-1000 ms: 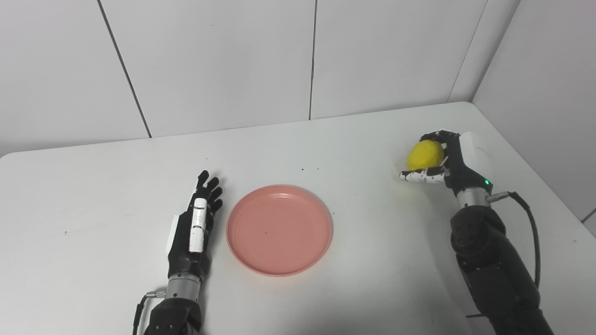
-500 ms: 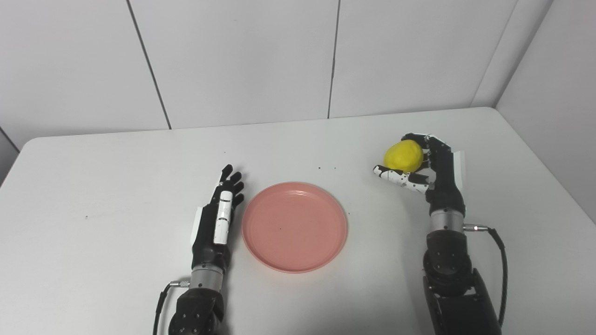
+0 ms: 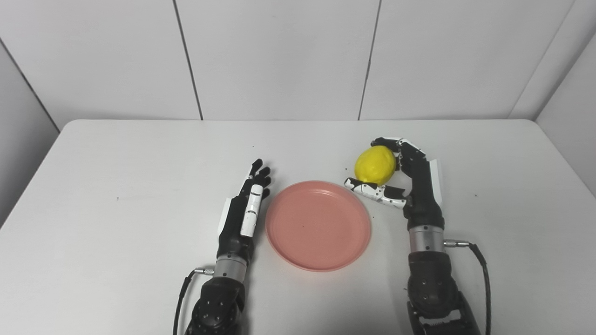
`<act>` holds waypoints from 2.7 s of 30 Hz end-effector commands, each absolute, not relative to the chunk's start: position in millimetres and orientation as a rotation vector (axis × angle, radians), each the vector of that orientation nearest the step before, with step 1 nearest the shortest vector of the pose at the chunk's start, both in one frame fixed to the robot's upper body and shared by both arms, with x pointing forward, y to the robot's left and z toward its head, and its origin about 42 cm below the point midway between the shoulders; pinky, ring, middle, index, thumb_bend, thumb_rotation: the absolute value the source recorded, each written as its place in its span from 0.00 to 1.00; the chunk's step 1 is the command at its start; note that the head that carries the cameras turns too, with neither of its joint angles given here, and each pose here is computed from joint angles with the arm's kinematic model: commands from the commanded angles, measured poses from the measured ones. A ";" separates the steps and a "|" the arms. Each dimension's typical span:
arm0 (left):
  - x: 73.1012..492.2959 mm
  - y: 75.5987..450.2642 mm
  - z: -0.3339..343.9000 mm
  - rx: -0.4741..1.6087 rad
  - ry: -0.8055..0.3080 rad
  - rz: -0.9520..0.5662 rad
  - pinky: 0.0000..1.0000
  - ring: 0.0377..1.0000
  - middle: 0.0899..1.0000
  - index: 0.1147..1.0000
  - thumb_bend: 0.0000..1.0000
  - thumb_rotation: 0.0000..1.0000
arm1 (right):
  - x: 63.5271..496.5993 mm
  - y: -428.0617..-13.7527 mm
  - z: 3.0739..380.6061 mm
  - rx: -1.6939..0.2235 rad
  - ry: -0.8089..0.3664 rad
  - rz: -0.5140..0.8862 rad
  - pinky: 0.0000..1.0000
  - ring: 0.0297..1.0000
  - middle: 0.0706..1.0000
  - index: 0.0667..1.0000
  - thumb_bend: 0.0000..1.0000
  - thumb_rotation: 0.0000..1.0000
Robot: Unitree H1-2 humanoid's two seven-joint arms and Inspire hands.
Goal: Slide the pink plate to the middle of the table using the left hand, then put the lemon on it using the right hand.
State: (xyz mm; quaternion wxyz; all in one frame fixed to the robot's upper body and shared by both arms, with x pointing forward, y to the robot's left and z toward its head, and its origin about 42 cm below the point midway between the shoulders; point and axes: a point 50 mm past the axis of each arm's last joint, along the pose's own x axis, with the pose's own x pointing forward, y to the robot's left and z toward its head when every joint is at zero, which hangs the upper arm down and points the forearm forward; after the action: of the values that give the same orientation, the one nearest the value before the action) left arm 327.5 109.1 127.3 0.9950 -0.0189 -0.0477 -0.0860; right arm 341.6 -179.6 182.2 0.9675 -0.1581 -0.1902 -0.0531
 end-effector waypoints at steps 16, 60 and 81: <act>331.8 100.4 137.5 -0.055 -0.150 -0.180 0.92 0.94 0.94 0.93 0.51 1.00 | 337.5 -136.1 185.7 -0.538 -0.517 0.148 0.41 0.41 0.44 0.49 0.52 0.00; 336.0 100.2 142.6 -0.058 -0.149 -0.176 0.90 0.93 0.92 0.92 0.51 1.00 | 331.8 -157.4 171.6 -0.850 -0.460 0.369 0.90 0.87 0.84 0.77 0.70 0.55; 336.9 102.2 142.4 -0.053 -0.152 -0.175 0.91 0.93 0.92 0.92 0.51 1.00 | 328.1 -158.1 168.0 -0.803 -0.493 0.288 1.00 1.00 1.00 1.00 0.79 0.90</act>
State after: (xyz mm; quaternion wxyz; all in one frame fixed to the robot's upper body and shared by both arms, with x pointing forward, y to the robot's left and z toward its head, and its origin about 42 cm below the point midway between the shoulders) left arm 328.7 107.8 127.3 0.9952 -0.0306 -0.0455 -0.0812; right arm 324.3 -160.7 153.7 0.8722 -0.4192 -0.1890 0.1667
